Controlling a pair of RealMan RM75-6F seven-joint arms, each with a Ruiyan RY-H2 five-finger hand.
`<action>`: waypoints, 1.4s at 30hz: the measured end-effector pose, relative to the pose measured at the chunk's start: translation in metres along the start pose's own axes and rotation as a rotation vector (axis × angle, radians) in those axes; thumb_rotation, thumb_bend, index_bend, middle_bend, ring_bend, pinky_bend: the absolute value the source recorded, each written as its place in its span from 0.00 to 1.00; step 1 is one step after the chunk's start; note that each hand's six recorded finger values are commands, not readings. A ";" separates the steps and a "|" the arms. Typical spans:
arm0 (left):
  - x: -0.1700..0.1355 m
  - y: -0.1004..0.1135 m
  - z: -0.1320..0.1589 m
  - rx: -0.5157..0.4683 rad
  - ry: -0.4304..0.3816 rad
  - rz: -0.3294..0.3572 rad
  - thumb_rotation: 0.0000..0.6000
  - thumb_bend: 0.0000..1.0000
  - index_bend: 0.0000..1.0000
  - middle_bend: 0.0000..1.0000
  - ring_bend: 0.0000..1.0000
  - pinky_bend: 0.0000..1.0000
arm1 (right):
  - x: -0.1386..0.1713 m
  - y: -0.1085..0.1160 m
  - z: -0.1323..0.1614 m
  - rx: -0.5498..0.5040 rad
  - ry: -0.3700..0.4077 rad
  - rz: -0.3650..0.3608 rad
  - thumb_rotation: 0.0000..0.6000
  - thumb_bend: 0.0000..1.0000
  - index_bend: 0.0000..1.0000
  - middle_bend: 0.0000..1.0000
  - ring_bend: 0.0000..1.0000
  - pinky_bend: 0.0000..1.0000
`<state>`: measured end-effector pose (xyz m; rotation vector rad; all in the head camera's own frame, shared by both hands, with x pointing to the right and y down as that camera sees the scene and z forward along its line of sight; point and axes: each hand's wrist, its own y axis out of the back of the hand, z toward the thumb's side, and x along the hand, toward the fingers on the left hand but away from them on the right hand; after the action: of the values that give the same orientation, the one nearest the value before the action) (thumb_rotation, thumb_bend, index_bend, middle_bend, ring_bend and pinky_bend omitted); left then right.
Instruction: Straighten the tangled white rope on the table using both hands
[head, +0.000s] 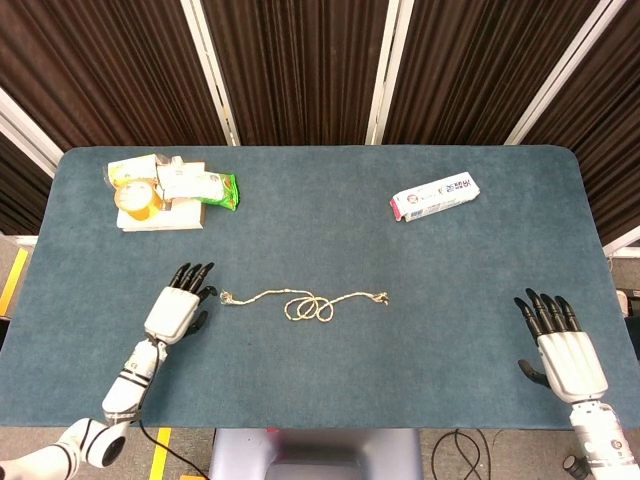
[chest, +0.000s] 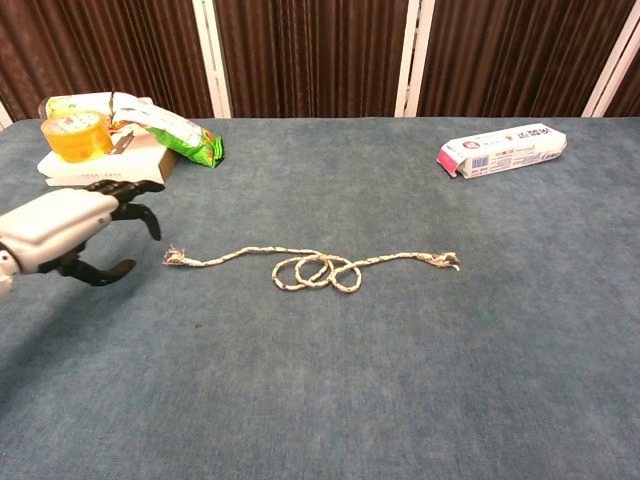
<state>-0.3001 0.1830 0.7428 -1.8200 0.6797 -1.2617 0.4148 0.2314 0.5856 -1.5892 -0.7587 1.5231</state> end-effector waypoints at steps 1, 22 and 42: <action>0.003 -0.001 0.003 -0.005 -0.005 0.007 1.00 0.45 0.35 0.00 0.00 0.00 | 0.000 -0.001 0.000 0.002 0.000 0.004 1.00 0.30 0.00 0.00 0.00 0.00; 0.033 -0.019 0.017 -0.004 -0.038 0.010 1.00 0.44 0.47 0.02 0.00 0.00 | -0.005 -0.003 -0.005 0.008 -0.032 0.016 1.00 0.30 0.00 0.00 0.00 0.00; 0.038 -0.025 0.011 -0.011 -0.019 -0.006 1.00 0.47 0.58 0.03 0.00 0.00 | -0.007 -0.007 -0.005 0.021 -0.040 0.022 1.00 0.30 0.00 0.00 0.00 0.00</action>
<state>-0.2762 0.1697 0.7813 -1.8416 0.6721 -1.2449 0.4196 0.2280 0.5950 -1.5607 -0.7474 1.5779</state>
